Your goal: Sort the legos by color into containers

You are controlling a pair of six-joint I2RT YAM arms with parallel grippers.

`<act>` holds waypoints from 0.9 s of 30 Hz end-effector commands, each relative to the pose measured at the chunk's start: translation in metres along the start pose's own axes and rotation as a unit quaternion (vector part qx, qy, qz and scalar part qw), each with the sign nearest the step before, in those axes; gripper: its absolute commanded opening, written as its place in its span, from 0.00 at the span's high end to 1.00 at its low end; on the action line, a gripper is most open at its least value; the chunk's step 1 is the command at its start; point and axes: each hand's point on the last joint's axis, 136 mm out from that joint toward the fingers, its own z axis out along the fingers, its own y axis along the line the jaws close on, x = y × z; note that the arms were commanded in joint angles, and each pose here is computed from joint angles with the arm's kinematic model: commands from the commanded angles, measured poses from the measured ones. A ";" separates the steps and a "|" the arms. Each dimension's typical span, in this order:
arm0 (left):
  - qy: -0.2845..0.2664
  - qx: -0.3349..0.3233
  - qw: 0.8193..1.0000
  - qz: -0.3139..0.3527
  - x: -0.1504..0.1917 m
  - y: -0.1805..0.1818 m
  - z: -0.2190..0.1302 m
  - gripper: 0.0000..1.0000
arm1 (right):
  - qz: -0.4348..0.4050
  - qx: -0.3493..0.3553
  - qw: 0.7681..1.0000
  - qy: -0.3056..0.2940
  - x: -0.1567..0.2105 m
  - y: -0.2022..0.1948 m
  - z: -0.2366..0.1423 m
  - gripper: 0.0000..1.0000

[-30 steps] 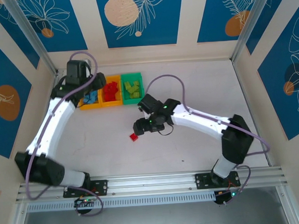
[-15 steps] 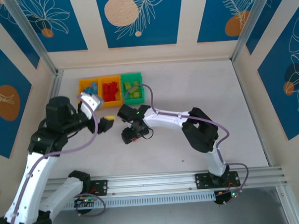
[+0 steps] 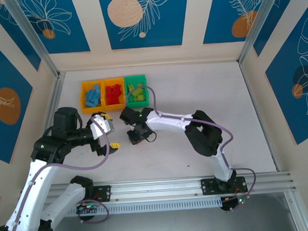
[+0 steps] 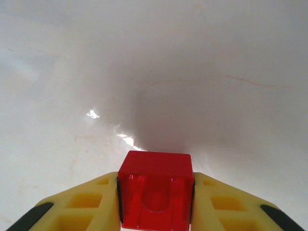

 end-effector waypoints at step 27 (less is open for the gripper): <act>-0.114 -0.204 0.927 -0.294 -0.014 0.086 -0.007 0.00 | -0.025 -0.054 0.964 -0.259 -0.245 -0.031 -0.051 0.47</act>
